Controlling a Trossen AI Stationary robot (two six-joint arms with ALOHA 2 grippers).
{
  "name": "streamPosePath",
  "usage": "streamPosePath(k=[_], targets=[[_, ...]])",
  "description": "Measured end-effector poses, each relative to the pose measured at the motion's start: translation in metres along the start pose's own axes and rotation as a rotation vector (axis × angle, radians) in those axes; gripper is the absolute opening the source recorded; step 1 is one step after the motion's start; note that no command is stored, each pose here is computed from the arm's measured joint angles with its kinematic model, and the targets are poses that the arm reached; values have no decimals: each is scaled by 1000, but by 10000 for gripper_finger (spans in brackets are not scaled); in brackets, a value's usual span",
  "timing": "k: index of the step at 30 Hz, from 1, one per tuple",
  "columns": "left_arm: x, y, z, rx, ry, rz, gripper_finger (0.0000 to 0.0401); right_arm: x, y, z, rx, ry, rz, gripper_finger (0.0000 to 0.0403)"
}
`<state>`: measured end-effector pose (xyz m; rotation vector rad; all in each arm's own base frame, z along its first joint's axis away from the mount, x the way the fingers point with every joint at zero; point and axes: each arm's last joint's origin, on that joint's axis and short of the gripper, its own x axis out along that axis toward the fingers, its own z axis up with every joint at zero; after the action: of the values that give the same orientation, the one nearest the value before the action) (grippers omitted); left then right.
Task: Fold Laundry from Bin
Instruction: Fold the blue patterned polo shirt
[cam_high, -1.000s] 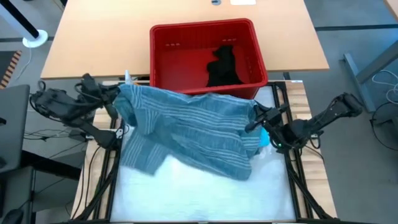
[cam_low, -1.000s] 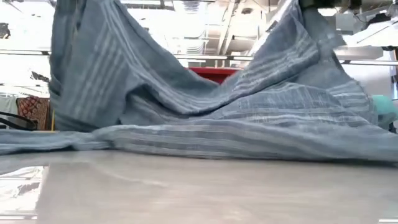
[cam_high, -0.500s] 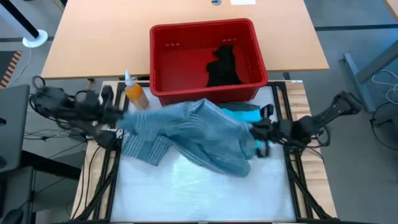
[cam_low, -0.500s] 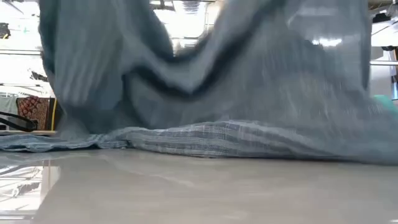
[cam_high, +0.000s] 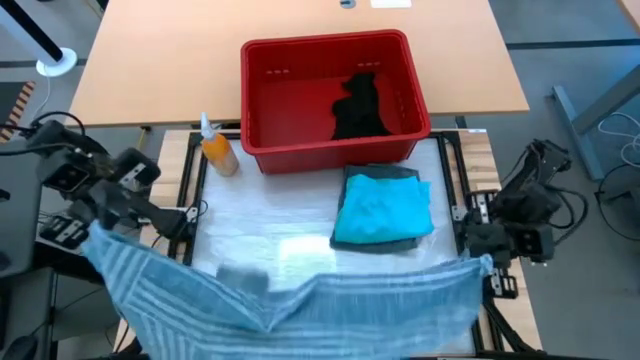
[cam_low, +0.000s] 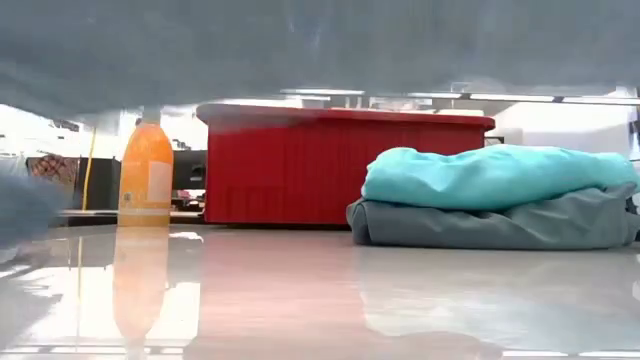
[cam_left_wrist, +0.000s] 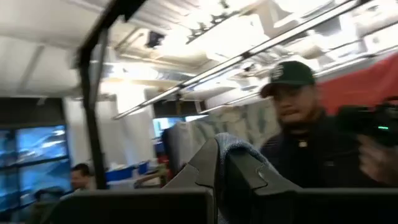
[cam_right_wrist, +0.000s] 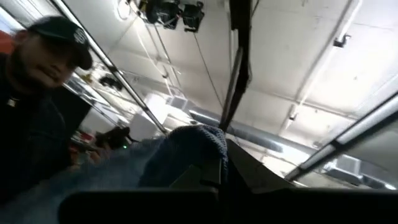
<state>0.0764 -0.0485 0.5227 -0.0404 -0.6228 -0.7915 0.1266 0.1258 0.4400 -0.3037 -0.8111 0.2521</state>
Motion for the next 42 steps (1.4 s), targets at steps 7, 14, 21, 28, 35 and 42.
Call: streamPosePath(k=[7,14,21,28,35,42], targets=[[-13,12,-16,81,238,553,0,-3,-16,-26,-124,502,-432,26],[-56,17,-48,181,687,1331,0,-27,-31,-91,-239,1010,-775,26],[-86,7,-75,53,741,1595,0,-84,-44,-135,-73,1245,-1080,26],[-94,5,-114,70,876,1587,0,-95,-40,-153,-72,1393,-1090,26],[-104,4,-140,136,945,1641,0,-101,-36,-165,13,1541,-1045,26],[-114,7,-163,104,989,1684,0,-124,-32,-148,71,1633,-1200,27]])
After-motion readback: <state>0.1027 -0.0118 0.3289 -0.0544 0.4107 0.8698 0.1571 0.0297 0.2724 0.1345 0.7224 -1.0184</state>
